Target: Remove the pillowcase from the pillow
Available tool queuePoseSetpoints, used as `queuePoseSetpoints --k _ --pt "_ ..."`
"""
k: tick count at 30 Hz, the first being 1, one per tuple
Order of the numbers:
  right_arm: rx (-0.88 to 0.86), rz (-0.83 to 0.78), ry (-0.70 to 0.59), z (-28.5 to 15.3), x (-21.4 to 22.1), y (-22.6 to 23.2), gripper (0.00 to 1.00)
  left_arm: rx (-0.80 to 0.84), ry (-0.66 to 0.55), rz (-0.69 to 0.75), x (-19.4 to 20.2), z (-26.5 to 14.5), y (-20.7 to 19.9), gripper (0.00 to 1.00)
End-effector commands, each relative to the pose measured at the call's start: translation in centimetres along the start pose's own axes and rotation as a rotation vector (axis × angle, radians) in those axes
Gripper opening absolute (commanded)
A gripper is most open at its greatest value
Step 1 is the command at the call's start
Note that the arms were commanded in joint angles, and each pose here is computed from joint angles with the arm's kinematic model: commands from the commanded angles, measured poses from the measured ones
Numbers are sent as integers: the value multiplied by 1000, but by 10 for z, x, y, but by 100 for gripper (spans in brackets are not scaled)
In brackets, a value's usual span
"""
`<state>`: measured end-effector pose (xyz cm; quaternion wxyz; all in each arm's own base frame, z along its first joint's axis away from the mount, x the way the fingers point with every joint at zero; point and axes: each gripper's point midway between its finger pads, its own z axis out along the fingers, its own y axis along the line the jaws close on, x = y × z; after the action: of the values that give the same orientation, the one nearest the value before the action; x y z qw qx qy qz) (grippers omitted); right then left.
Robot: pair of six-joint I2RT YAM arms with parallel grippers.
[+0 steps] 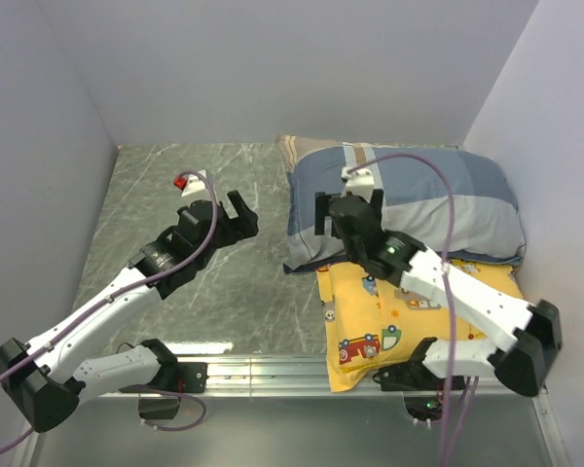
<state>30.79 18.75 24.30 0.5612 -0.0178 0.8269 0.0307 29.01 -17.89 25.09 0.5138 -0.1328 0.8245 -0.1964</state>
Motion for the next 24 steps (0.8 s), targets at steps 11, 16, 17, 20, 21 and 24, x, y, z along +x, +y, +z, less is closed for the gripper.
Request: queuePoseSetpoints --k 11,16,17,20,21,24 --pt "266 -257 161 93 30 0 100 80 -10 -60 -28 -15 -4 99" --pt "263 -311 212 127 39 15 70 81 -15 -79 -29 -18 5 99" --pt "247 -313 219 130 38 20 31 78 -17 -82 -29 -18 6 99" --pt "178 -314 191 137 22 47 0 53 -28 -91 -30 -18 14 99" --pt "140 -316 186 137 17 58 0 48 -41 -95 -33 -20 16 99" --pt "17 -300 145 133 -13 100 0 31 -53 -112 -34 -19 24 99"
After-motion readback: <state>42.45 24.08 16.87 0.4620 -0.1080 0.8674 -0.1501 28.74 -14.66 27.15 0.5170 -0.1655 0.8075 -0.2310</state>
